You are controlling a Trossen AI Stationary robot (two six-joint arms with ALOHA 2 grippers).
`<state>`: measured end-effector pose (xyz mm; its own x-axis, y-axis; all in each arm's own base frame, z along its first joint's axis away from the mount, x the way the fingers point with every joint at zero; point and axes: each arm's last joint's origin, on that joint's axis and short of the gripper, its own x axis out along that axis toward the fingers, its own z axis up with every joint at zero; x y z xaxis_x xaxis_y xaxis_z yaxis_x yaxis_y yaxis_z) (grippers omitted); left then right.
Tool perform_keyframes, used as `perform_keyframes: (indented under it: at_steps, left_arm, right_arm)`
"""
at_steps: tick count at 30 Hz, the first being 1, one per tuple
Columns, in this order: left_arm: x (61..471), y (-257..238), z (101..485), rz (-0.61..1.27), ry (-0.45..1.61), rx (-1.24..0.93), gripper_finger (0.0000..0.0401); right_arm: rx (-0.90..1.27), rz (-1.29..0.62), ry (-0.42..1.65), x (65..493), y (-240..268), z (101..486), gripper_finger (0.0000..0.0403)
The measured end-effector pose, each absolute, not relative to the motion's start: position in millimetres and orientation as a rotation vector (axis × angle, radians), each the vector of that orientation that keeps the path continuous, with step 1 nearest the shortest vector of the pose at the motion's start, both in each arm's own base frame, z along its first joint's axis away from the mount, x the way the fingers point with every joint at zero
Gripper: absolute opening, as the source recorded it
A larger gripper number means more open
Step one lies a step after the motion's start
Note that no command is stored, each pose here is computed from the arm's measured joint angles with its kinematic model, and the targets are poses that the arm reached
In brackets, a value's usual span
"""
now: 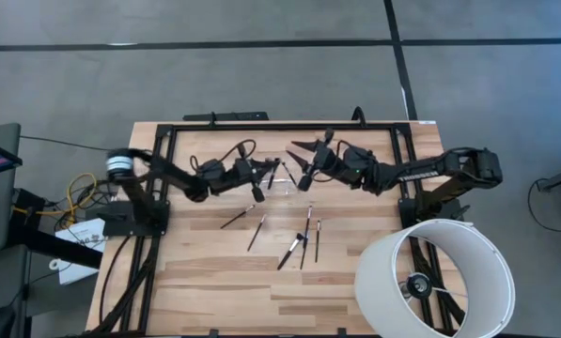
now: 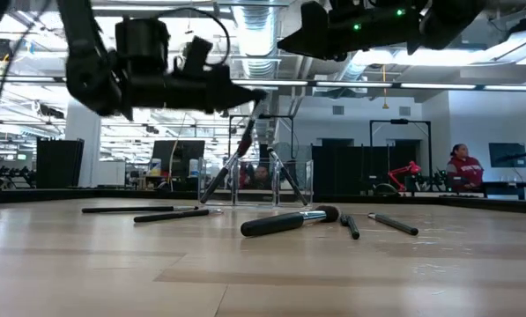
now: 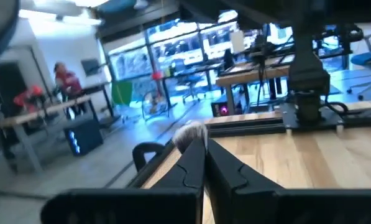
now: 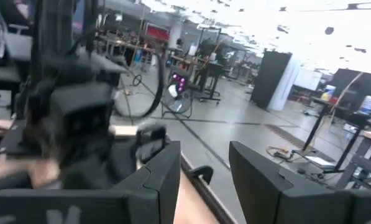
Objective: Put items in baskets/containers
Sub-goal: Put the powder brush into the transparent organizer
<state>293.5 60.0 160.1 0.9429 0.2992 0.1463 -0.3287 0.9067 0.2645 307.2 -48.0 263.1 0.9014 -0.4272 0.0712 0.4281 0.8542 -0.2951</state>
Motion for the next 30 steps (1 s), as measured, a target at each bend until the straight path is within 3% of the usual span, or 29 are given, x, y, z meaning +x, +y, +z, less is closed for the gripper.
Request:
perform_keyframes:
  at_steps: [6,14,21,30]
  left_arm:
    - [305,63,151,0.335,-0.164,0.399,0.0004]
    - [304,62,167,0.328,-0.222,0.452,0.0004]
    - [306,71,143,0.263,-0.012,0.438,0.0004]
    - [307,71,128,0.231,0.054,0.404,0.001]
  right_arm:
    - [-0.309,-0.487,-0.044,305,-58,267,0.0129]
    - [-0.309,-0.496,-0.056,304,-60,269,0.0129]
    - [-0.307,-0.495,-0.057,304,-60,269,0.0129]
    - [-0.307,-0.492,-0.053,305,-59,268,0.0129]
